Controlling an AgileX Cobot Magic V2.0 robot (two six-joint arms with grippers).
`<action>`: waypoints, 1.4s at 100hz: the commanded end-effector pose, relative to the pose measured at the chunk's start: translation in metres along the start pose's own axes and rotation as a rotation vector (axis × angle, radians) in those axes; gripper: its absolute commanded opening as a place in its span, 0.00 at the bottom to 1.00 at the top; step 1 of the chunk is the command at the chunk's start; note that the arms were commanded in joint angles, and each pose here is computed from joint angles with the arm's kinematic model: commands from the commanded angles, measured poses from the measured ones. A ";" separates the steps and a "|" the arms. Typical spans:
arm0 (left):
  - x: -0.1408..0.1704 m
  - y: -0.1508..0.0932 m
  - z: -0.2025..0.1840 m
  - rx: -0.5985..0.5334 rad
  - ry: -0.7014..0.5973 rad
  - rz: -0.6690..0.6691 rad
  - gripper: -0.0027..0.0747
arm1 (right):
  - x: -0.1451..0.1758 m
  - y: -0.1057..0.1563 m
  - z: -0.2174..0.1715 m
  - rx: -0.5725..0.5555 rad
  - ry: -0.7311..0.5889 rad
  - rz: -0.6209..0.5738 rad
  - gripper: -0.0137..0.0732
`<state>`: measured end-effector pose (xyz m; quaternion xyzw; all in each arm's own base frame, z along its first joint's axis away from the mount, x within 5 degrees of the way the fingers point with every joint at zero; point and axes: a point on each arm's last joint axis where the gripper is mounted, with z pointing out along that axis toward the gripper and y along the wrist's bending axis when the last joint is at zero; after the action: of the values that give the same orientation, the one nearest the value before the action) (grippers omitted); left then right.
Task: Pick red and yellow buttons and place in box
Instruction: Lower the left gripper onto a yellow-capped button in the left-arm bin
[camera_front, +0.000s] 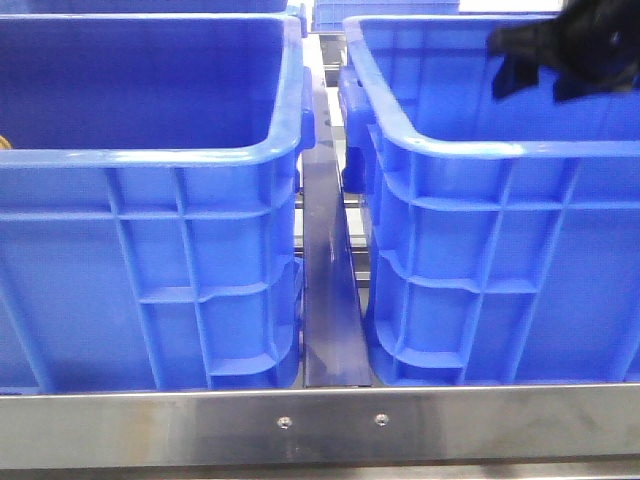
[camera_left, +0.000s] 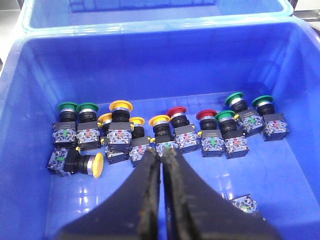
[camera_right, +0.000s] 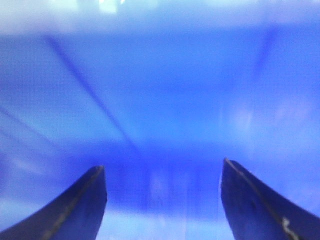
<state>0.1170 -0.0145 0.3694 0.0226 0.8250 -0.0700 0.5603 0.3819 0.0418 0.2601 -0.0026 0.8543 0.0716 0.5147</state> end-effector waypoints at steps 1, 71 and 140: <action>-0.014 -0.001 -0.005 0.003 -0.105 -0.017 0.01 | -0.031 0.004 -0.036 -0.023 -0.118 -0.013 0.75; -0.014 -0.001 -0.005 0.003 -0.105 -0.017 0.01 | 0.017 0.008 -0.227 -0.064 -0.406 -0.029 0.74; -0.015 -0.001 -0.005 0.006 -0.106 -0.021 0.10 | 0.041 0.007 -0.272 -0.082 -0.535 -0.036 0.08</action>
<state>0.1171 -0.0146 0.3696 0.0222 0.8245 -0.0709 0.5610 0.1242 0.0163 0.3418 -0.0095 0.6946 0.0910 0.7135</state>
